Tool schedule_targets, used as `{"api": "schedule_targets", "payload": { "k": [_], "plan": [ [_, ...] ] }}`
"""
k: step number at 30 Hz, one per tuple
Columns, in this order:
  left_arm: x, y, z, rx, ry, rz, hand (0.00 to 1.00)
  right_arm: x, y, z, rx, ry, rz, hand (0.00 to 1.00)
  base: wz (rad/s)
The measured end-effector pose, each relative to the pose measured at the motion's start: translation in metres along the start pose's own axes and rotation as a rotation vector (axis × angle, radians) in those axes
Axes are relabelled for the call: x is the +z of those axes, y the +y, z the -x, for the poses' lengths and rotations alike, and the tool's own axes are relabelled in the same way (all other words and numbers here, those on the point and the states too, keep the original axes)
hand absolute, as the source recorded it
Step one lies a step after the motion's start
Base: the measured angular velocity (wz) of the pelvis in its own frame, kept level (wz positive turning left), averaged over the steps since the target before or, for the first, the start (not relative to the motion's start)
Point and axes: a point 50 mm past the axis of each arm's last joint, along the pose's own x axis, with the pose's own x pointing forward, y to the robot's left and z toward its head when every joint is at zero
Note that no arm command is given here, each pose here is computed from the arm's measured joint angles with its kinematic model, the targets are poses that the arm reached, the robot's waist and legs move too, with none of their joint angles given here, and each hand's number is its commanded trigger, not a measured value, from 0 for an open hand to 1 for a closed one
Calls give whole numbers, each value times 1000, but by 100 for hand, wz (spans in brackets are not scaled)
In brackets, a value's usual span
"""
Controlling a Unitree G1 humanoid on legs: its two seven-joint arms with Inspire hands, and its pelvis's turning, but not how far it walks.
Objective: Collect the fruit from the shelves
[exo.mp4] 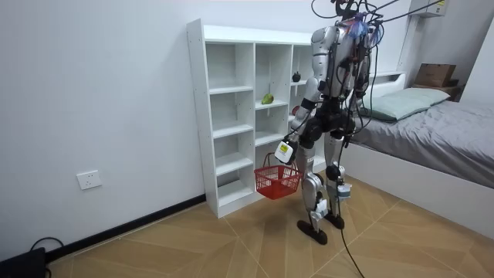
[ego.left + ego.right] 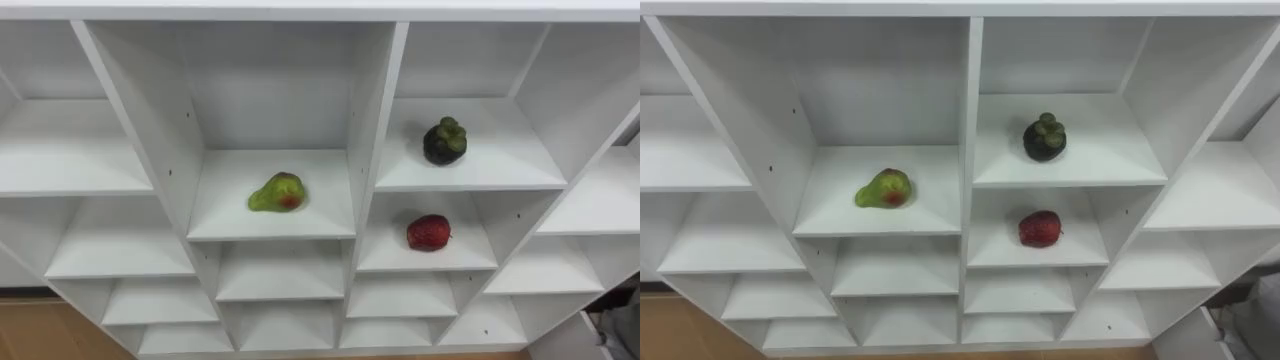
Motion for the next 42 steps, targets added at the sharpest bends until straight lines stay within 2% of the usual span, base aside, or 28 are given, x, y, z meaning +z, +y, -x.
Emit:
{"api": "schedule_targets", "payload": {
  "k": [13, 21, 35, 42],
  "plan": [
    [0, 1, 0, 11, -7, 15, 100, 1, 0, 0, -3, -2, -5, 0, 0],
    [0, 0, 0, 7, -5, 32, 100, 0, -1, 0, -15, 2, -66, 0, -1],
    [1, -1, 0, 14, -9, 78, 100, -14, -13, 3, -108, 32, -388, 0, 0],
    [5, 7, 0, 48, -50, 142, 100, 16, -26, 4, -221, -107, -531, 0, -11]
  ]
}}
